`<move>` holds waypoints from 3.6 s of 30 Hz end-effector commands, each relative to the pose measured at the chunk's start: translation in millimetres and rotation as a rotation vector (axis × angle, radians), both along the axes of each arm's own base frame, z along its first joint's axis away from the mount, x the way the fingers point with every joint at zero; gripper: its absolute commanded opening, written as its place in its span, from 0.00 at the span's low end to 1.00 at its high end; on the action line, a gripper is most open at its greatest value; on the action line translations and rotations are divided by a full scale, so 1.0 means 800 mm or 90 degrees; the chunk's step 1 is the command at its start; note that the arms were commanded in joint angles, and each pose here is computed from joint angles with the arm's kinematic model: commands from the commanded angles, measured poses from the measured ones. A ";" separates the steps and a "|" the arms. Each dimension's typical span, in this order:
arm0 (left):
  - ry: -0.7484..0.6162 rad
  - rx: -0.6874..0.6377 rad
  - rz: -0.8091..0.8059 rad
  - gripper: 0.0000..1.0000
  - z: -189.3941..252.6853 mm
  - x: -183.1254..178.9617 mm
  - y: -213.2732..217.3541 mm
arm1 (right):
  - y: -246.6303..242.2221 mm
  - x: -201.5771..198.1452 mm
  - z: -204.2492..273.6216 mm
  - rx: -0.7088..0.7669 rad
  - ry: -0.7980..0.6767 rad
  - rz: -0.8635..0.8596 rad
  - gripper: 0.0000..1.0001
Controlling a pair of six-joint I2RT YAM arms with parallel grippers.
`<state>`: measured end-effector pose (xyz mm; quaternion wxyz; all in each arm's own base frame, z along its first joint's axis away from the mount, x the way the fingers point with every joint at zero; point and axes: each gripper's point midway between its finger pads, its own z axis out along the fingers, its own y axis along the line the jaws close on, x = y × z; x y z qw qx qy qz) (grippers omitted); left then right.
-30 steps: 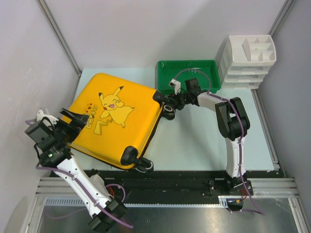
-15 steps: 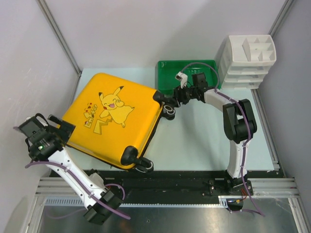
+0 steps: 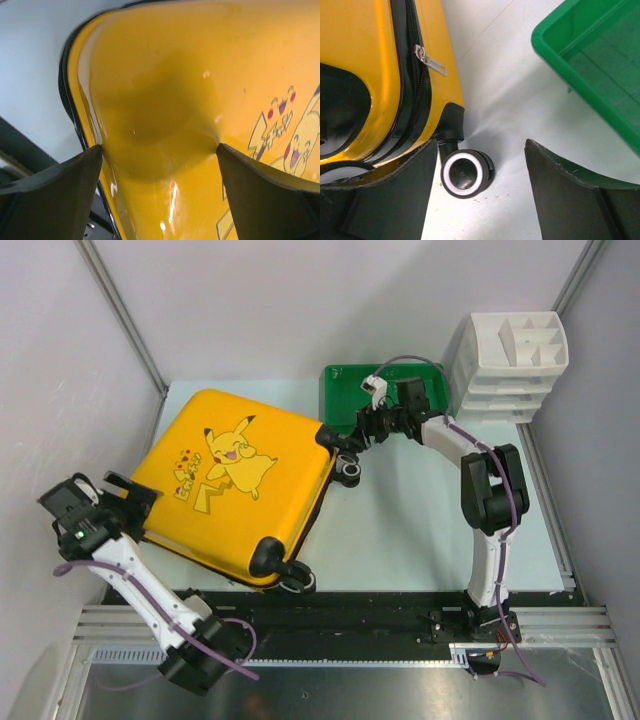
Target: Open, take out, and arrange the luggage
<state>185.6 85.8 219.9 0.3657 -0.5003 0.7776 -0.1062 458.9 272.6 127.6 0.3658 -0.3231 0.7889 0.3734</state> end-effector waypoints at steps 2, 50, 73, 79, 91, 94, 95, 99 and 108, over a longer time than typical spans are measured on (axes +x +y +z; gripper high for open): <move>-0.117 0.048 -0.025 1.00 0.043 0.094 0.062 | -0.007 0.025 0.043 0.014 -0.074 -0.010 0.76; -0.110 0.380 -0.338 1.00 0.120 0.229 0.001 | 0.116 -0.107 0.031 0.064 -0.039 0.217 0.75; -0.027 0.197 -0.599 0.96 0.003 0.217 -0.077 | 0.132 -0.171 0.087 0.107 -0.088 0.252 0.72; -0.059 0.299 -0.728 0.91 0.027 0.246 -0.133 | 0.104 -0.136 0.072 0.067 -0.149 0.222 0.71; -0.107 0.294 -0.812 0.96 0.037 0.230 -0.184 | 0.149 -0.165 0.032 0.093 -0.210 0.343 0.75; -0.138 0.264 -0.755 0.98 0.059 0.220 -0.157 | 0.162 -0.171 0.025 0.096 -0.221 0.356 0.75; -0.147 0.244 -0.742 0.98 0.062 0.216 -0.152 | 0.164 -0.172 0.017 0.093 -0.220 0.359 0.75; -0.149 0.252 -0.679 0.98 0.071 0.204 -0.116 | 0.180 -0.178 -0.001 0.075 -0.239 0.345 0.73; -0.131 0.246 -0.638 0.98 0.062 0.187 -0.102 | 0.192 -0.169 -0.010 0.065 -0.298 0.214 0.63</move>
